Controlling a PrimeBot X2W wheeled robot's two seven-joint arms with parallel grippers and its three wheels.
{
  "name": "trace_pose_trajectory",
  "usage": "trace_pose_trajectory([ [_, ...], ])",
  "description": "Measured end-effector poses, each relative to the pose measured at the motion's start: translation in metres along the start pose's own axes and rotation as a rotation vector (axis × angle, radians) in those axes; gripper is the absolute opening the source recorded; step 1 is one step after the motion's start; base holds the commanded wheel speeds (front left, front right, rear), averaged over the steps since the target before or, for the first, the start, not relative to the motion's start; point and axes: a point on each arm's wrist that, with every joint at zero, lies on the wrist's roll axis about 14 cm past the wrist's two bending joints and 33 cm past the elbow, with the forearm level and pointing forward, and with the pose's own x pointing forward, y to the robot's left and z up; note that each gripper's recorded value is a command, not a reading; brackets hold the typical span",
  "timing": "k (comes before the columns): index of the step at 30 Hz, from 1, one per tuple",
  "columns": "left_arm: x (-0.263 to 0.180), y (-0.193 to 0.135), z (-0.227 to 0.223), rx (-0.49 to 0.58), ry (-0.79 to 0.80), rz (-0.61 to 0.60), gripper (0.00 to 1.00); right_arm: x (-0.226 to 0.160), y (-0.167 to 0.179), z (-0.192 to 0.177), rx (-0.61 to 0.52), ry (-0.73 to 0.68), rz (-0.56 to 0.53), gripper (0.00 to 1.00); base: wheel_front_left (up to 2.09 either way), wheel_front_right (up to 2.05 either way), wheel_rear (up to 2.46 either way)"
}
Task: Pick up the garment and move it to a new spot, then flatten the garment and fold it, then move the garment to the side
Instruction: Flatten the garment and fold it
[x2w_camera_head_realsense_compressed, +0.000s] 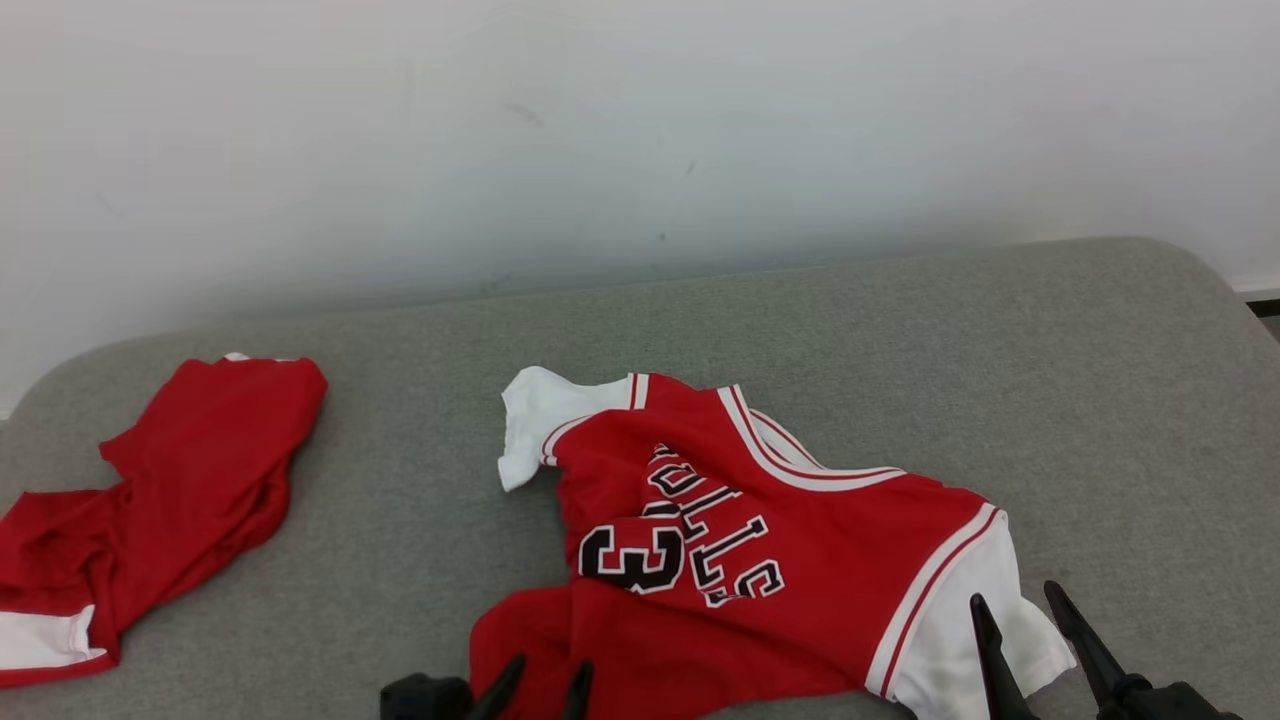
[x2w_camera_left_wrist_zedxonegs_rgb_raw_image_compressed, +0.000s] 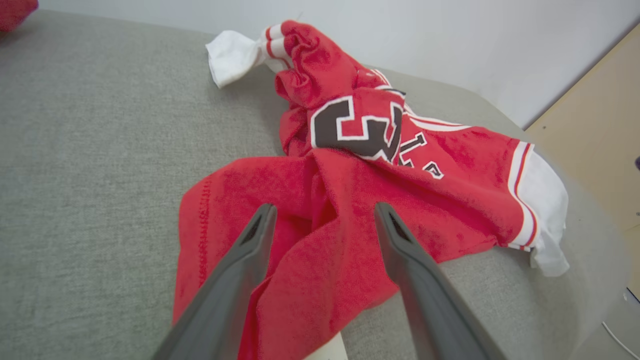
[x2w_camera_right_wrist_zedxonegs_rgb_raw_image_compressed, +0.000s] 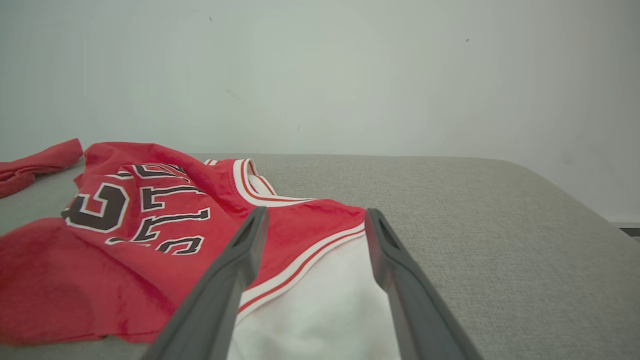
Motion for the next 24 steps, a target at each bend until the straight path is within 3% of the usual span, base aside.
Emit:
trace_pose_trajectory([
  [9, 0.025, 0.016, -0.032, 0.031, 0.173, 0.021, 0.97, -0.001, -0.016, -0.001, 0.002, 0.006, -0.054, 1.00, 0.00, 0.00, 0.00],
  [10, 0.027, 0.017, -0.035, 0.017, 0.189, 0.020, 0.43, -0.001, -0.018, -0.002, 0.003, 0.009, -0.062, 1.00, 0.00, 0.00, 0.00],
  [11, 0.028, 0.017, -0.037, 0.001, 0.200, 0.018, 0.00, -0.002, -0.020, -0.003, 0.005, 0.012, -0.069, 1.00, 0.00, 0.00, 0.00],
  [24, 0.046, 0.041, -0.009, -0.090, 0.159, 0.044, 0.00, 0.004, -0.021, -0.007, 0.011, 0.024, -0.073, 1.00, 0.00, 0.00, 0.00],
])
